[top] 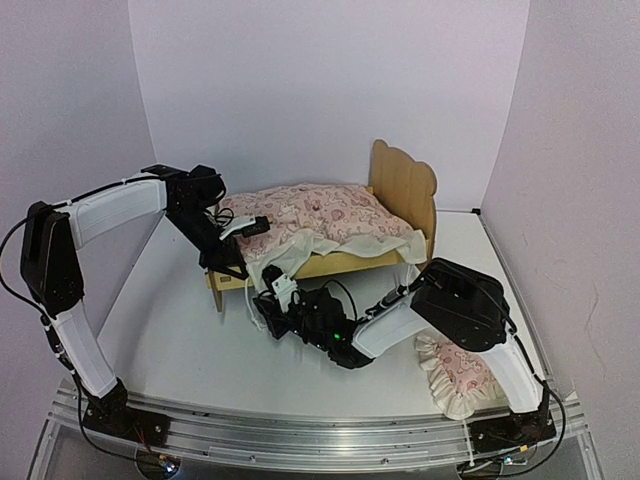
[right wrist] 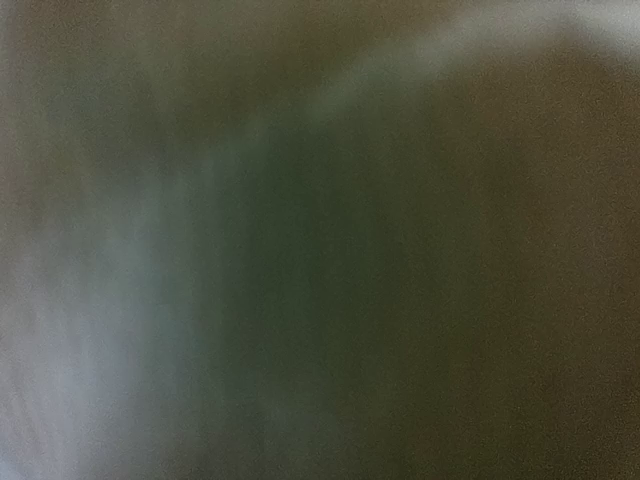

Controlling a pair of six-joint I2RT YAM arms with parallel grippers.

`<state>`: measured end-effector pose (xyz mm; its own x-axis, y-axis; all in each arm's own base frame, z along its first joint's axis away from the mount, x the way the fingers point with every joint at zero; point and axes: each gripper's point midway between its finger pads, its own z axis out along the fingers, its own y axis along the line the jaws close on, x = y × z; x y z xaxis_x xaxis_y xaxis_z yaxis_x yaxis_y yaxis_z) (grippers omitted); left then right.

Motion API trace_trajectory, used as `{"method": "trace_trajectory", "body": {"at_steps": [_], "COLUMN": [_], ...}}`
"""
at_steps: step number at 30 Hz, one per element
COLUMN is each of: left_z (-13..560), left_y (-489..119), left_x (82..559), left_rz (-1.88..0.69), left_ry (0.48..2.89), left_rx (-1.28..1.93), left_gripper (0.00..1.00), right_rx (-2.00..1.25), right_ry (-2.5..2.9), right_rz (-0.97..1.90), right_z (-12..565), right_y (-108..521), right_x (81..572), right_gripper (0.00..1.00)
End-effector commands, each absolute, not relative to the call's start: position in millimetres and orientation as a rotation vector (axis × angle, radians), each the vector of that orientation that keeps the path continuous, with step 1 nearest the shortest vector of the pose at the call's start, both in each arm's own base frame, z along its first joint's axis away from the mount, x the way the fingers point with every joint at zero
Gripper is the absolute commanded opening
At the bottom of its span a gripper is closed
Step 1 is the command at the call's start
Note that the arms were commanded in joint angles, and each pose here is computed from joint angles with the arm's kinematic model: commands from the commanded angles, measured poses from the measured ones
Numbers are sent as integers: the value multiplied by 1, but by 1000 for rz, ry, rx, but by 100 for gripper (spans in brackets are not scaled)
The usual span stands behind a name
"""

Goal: Set up the pet bed

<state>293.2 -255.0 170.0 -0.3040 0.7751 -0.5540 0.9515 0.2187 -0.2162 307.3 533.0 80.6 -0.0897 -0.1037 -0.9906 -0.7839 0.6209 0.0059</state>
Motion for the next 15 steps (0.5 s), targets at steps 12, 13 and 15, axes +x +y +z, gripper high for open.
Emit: {"method": "trace_trajectory", "body": {"at_steps": [12,13,15], "left_z": [220,220,215], "left_y": [-276,-276,-274], "left_x": [312,314,321], "left_rz": [-876,-873,-833], "left_ry": [2106,2110,2132], "left_rx": [1431,1420,1397], "left_gripper": [0,0,0], "right_rx": [-545,-545,-556], "right_ry": [1500,1504,1523], "right_rz": [669,671,670], "right_z": [107,106,100], "right_y": [542,541,536], "right_x": [335,335,331], "right_gripper": [8,2,0]}}
